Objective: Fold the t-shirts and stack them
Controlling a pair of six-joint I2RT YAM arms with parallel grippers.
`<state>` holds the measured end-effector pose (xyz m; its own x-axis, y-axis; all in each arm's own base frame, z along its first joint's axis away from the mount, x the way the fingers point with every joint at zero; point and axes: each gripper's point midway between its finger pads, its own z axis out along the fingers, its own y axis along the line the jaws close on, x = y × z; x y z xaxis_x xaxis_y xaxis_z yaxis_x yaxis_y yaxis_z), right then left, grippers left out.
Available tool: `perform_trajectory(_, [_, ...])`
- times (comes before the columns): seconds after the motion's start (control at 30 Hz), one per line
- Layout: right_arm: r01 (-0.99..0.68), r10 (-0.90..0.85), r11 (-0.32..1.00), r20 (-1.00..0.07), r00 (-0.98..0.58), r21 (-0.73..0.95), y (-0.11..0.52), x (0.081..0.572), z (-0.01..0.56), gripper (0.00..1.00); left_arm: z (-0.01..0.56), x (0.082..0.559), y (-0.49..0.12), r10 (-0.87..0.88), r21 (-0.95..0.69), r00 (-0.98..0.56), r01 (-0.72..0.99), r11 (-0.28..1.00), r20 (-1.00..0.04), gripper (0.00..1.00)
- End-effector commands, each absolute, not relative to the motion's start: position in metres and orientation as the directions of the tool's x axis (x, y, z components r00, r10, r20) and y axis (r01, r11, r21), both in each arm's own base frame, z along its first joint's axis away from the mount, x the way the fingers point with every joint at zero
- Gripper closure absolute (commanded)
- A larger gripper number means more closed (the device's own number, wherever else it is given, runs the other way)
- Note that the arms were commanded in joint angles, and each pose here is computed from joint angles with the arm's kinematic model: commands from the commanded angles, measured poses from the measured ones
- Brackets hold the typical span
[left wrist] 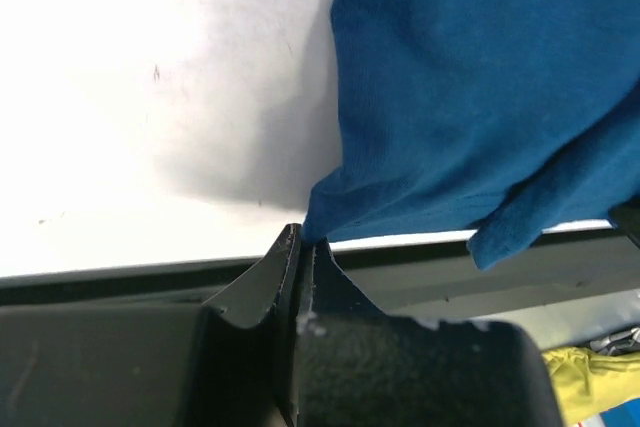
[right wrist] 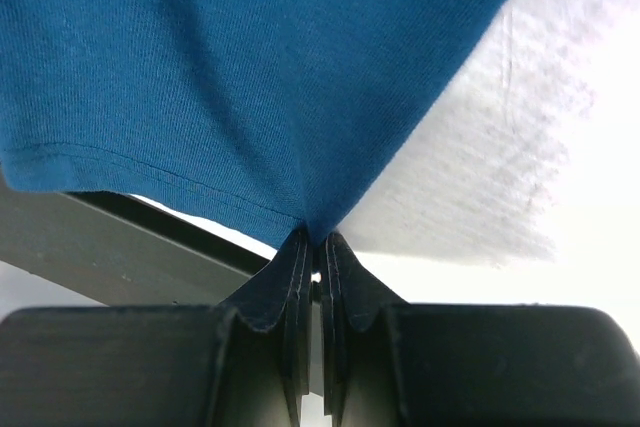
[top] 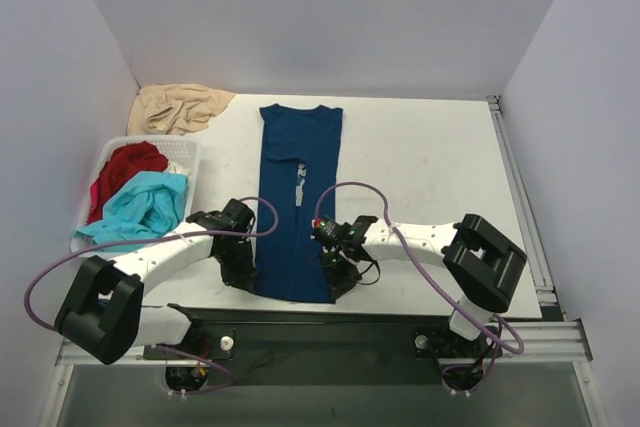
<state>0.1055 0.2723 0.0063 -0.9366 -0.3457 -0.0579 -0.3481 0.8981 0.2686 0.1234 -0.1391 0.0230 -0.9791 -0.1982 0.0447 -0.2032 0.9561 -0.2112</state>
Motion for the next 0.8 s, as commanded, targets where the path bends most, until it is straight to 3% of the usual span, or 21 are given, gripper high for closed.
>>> perform_trajectory(0.0, [-0.349, -0.353, 0.919, -0.012, -0.936, 0.184, 0.245, 0.090, 0.007, 1.00, 0.046, 0.132, -0.137, -0.213, -0.217, -0.977, -0.206, 0.954, -0.008, 1.00])
perform_trajectory(0.47, [-0.368, -0.331, 0.905, -0.187, -0.925, 0.213, 0.272, 0.123, 0.060, 1.00, 0.080, 0.146, -0.157, -0.183, -0.346, -0.980, -0.145, 0.927, -0.078, 1.00])
perform_trajectory(0.77, [-0.336, -0.277, 0.928, -0.303, -0.912, 0.161, 0.271, 0.159, 0.091, 1.00, 0.117, 0.182, -0.162, -0.219, -0.374, -0.948, -0.122, 0.919, -0.230, 1.00])
